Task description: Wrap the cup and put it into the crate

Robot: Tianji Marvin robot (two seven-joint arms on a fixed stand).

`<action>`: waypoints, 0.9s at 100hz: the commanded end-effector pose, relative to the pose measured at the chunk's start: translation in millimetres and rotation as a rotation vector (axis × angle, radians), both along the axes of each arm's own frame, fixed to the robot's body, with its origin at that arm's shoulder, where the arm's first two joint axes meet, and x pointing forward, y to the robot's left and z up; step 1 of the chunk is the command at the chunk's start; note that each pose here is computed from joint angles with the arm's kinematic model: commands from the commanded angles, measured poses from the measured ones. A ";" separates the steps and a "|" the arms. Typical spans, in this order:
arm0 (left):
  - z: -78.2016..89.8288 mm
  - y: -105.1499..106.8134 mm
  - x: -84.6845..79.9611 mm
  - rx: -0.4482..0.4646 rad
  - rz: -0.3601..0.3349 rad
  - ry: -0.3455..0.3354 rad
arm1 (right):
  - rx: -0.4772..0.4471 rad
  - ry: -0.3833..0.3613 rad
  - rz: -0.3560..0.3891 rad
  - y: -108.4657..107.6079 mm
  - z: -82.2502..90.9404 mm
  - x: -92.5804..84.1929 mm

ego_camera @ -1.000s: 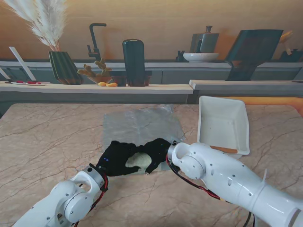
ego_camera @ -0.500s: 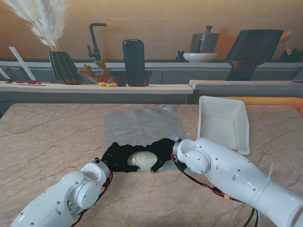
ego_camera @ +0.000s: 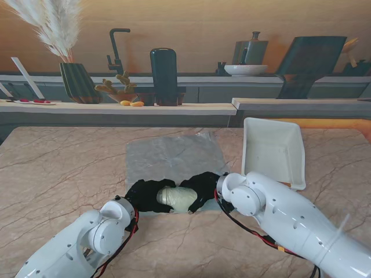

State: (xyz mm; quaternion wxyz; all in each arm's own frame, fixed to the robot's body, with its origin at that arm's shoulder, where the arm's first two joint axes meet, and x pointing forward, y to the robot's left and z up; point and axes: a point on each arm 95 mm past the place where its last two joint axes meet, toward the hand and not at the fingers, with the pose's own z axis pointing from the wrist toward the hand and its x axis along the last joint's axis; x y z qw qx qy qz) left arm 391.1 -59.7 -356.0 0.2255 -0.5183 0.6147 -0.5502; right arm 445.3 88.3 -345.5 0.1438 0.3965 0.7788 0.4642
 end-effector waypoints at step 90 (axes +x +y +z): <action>-27.2 17.5 25.1 -0.071 0.093 0.551 | -0.002 -0.372 0.115 7.2 -2.7 -66.8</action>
